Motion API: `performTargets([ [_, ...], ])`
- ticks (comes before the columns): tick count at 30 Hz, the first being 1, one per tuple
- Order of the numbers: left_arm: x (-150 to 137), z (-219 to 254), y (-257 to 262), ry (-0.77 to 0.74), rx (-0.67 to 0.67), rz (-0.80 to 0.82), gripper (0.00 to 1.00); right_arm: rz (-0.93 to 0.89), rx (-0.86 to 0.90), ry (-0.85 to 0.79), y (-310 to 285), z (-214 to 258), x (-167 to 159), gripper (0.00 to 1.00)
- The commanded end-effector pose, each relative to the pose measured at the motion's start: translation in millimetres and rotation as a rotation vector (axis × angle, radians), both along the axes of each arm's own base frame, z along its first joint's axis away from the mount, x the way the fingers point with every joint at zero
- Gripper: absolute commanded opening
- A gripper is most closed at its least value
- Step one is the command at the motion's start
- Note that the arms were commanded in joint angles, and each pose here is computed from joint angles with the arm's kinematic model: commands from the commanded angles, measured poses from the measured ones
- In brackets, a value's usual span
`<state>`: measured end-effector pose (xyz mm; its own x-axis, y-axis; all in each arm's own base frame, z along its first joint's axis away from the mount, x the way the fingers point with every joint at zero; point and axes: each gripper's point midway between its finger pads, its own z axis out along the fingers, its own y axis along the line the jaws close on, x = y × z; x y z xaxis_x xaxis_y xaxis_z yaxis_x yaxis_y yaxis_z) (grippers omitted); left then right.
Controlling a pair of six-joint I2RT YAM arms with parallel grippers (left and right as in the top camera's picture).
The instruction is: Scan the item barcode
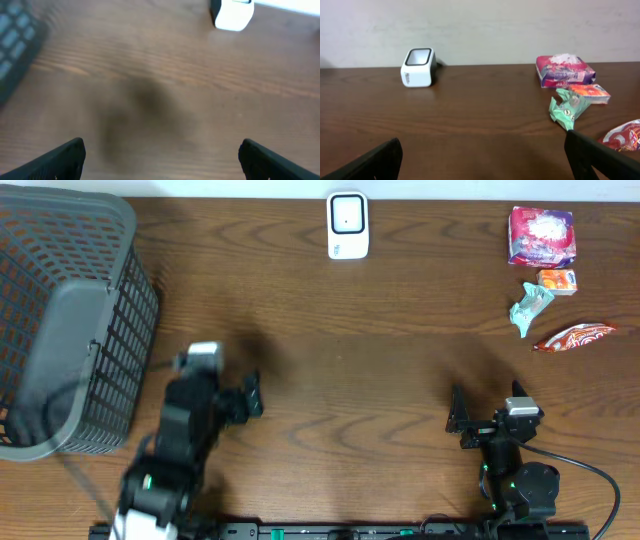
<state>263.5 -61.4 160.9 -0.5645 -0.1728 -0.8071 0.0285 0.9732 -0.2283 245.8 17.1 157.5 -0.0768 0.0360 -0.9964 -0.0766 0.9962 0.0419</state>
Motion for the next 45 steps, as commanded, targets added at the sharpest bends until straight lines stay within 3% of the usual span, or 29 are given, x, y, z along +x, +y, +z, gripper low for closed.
performTargets([
  [1,-12.1,-4.4,15.9,-0.133,0.007,0.028,0.98,-0.012,-0.015,-0.001,-2.8,-0.8,-0.1,0.99],
  [12,-15.3,-9.7,57.1,-0.383,-0.028,0.190,0.98,-0.012,-0.015,-0.001,-2.8,-0.8,-0.1,0.99],
  [20,-16.8,-9.4,75.7,-0.476,-0.029,0.260,0.97,-0.012,-0.015,-0.001,-2.8,-0.8,-0.1,0.99],
  [27,-20.2,-23.7,78.3,-0.425,-0.024,0.265,0.98,-0.012,-0.015,-0.001,-2.8,-0.8,-0.1,0.99],
  [33,-20.2,-25.0,75.6,-0.424,0.086,0.207,0.98,-0.012,-0.015,-0.001,-2.8,-0.8,-0.1,0.99],
  [45,-20.3,-25.1,76.8,-0.426,0.137,0.194,0.97,-0.012,-0.015,-0.001,-2.8,-0.8,-0.1,0.99],
])
